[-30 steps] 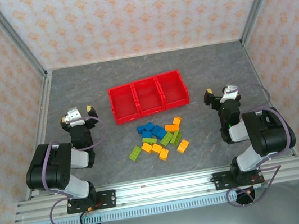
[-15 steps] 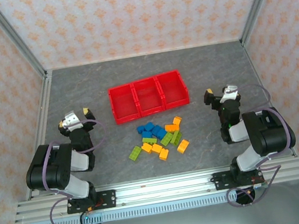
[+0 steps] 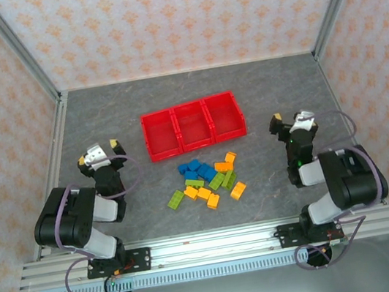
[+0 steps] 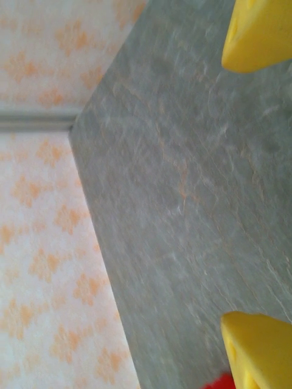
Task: Sort the legos into containers by color
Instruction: Pick up the lego from the center of the table.
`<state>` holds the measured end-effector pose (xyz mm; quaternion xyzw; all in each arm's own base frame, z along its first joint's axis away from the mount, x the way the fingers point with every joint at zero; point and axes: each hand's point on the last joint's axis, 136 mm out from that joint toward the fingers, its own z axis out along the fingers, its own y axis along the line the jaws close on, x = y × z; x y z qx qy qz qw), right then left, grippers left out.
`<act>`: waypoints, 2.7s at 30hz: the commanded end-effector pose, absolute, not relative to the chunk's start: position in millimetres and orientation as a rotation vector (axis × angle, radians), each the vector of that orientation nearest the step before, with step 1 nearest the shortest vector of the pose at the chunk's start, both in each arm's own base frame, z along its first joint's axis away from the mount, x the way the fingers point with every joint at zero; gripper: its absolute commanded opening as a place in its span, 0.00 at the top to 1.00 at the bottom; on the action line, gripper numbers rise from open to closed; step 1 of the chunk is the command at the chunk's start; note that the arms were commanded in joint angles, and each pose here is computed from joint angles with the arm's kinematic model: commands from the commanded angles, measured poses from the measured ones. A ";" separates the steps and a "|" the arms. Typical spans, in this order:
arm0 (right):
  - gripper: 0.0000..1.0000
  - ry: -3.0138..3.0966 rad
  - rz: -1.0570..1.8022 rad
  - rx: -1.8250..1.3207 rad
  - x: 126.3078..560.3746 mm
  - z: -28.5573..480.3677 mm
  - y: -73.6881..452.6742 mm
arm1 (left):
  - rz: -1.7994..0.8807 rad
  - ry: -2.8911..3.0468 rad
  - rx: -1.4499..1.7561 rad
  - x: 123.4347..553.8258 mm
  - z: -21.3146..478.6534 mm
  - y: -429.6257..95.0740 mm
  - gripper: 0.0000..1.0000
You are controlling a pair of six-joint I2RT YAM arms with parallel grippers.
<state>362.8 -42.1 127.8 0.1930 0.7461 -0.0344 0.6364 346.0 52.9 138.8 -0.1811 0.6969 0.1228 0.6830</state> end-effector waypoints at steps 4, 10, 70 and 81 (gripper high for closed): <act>0.00 1.836 0.006 0.928 356.6 183.9 -64.1 | 0.306 1.480 -0.403 331.8 154.5 51.9 0.00; 0.04 1.988 0.597 1.067 336.1 180.4 11.7 | 0.287 1.446 -0.366 323.6 161.4 45.6 0.00; 0.42 2.681 -0.063 0.646 309.2 22.4 185.4 | -0.419 2.007 0.052 255.7 212.8 -101.1 0.01; 0.60 2.652 -0.024 0.578 310.5 31.4 184.0 | -0.408 2.020 0.075 247.6 215.7 -108.1 0.01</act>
